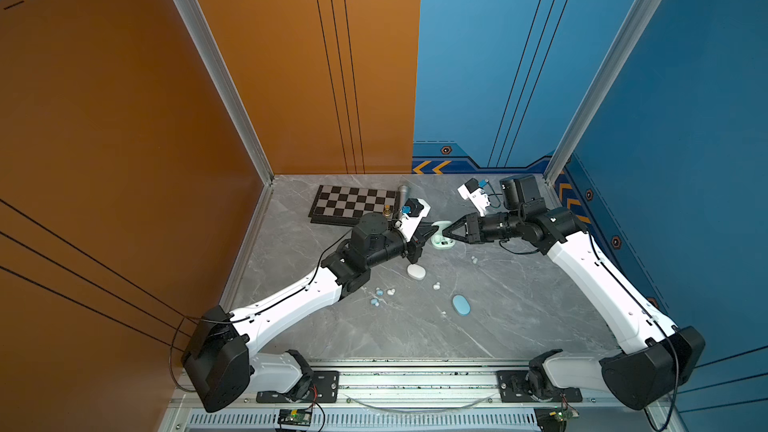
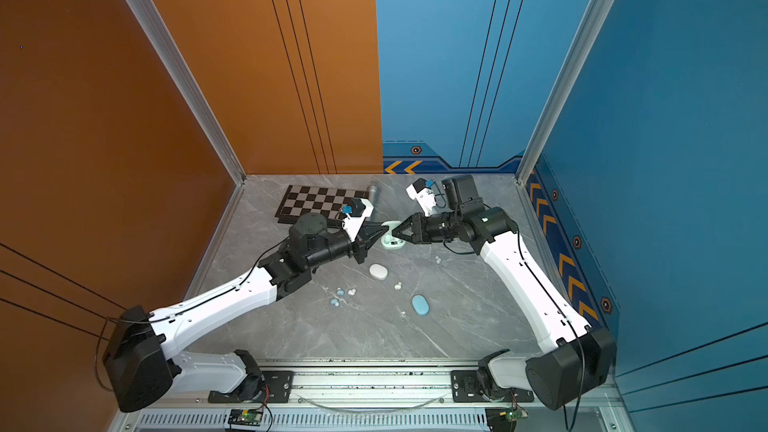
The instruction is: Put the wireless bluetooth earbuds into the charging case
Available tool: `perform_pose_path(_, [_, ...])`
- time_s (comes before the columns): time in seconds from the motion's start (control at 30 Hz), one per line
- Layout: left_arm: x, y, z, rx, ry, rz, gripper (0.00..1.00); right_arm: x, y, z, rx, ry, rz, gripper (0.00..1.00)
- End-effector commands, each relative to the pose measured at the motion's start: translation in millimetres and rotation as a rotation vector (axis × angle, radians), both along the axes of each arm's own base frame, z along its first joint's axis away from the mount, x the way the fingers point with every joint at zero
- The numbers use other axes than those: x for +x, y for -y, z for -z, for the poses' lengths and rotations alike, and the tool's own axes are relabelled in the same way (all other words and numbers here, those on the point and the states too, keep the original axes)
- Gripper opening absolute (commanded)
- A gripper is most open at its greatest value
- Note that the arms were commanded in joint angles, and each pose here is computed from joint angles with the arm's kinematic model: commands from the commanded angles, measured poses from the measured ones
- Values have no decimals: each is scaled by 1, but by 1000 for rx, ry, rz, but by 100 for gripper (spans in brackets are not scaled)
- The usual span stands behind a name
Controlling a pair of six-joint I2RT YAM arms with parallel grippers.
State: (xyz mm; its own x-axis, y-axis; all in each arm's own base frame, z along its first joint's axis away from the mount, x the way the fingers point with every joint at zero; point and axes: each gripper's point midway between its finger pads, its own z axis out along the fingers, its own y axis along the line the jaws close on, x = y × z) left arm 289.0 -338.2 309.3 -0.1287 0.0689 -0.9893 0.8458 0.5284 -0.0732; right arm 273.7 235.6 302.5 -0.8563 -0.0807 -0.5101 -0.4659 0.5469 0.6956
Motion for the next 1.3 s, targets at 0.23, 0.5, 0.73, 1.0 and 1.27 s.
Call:
perform_pose_path(0.23, [-4,7,-29,-62,57,35,0,1,8,1,-48,60,15,23])
perform_pose_path(0.5, [-5,12,-26,-64,46,49,0,4,12,-14,-45,102,40,41])
perform_pose_path(0.73, [-5,14,-22,-56,43,50,0,11,25,-37,-44,163,109,44])
perform_pose_path(1.0, [6,3,-17,-18,88,-55,0,17,41,-68,-33,249,202,44])
perform_pose_path(1.27, [-2,-6,-47,31,275,-107,0,17,51,-61,-54,266,237,46])
